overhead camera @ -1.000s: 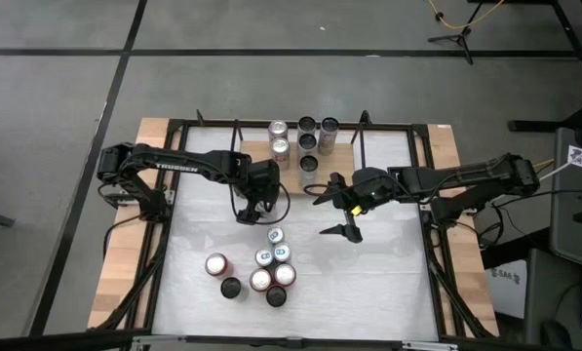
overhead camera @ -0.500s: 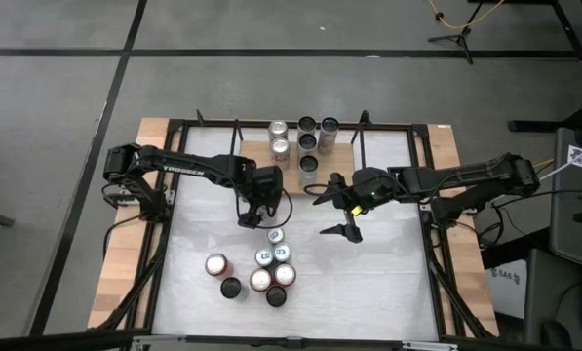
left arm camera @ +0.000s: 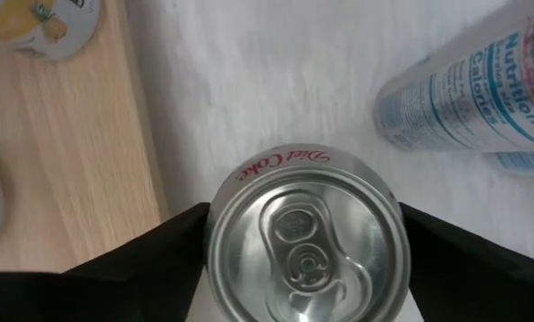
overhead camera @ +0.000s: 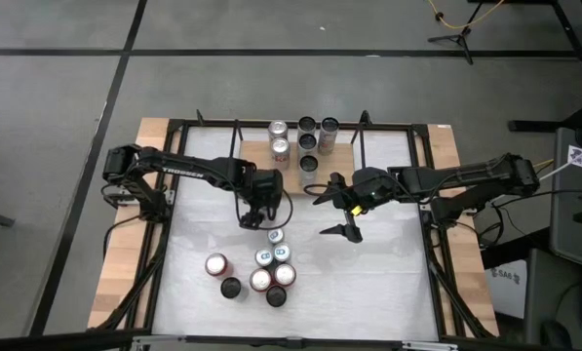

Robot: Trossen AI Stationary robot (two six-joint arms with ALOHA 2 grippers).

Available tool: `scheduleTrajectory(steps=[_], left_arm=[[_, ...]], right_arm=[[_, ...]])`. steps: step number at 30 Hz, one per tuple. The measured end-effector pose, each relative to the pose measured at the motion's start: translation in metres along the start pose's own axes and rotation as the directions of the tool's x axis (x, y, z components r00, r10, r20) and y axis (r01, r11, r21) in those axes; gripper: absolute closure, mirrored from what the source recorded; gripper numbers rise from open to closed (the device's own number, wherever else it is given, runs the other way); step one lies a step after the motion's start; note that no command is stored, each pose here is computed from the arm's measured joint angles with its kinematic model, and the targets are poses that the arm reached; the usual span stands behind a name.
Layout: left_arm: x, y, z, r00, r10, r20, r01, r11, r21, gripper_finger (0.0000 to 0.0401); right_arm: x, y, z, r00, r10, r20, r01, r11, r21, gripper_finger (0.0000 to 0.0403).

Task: Place canned beverage on shelf
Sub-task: Put the red silver soda can onto the shelf aligned with the other red silver soda cans

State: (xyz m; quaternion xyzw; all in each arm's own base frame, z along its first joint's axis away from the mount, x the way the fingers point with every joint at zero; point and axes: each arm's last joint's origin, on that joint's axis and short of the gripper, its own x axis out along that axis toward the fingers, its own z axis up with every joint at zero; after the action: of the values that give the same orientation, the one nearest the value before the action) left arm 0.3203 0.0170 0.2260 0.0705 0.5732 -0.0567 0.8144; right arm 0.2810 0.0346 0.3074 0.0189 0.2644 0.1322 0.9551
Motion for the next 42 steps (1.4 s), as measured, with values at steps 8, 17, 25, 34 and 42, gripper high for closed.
scheduleTrajectory(steps=[8, 17, 25, 34, 42], left_arm=[[0.000, 0.000, 0.000, 1.000, 0.016, -0.001, -0.016, 0.991, -0.134, 0.0117], [-0.008, 0.003, 0.004, 1.000, 0.017, 0.002, -0.016, 0.978, -0.206, 0.0118], [-0.036, 0.026, 0.017, 0.998, 0.053, 0.045, -0.040, 0.966, -0.257, 0.0119], [-0.052, 0.056, 0.015, 0.991, 0.109, 0.071, -0.076, 0.926, -0.370, 0.0117], [-0.054, 0.079, 0.006, 0.988, 0.144, 0.057, -0.102, 0.884, -0.455, 0.0116]], right_arm=[[0.000, 0.000, 0.000, 1.000, 0.000, 0.000, 0.000, 1.000, 0.000, 0.0013], [0.000, 0.000, 0.000, 1.000, 0.000, 0.000, 0.000, 1.000, 0.000, 0.0013], [0.000, 0.000, 0.000, 1.000, 0.000, 0.000, 0.000, 1.000, 0.000, 0.0013], [0.000, 0.000, 0.000, 1.000, 0.000, 0.000, 0.000, 1.000, 0.000, 0.0013], [0.000, 0.000, 0.000, 1.000, 0.000, 0.000, 0.000, 1.000, -0.002, 0.0013]])
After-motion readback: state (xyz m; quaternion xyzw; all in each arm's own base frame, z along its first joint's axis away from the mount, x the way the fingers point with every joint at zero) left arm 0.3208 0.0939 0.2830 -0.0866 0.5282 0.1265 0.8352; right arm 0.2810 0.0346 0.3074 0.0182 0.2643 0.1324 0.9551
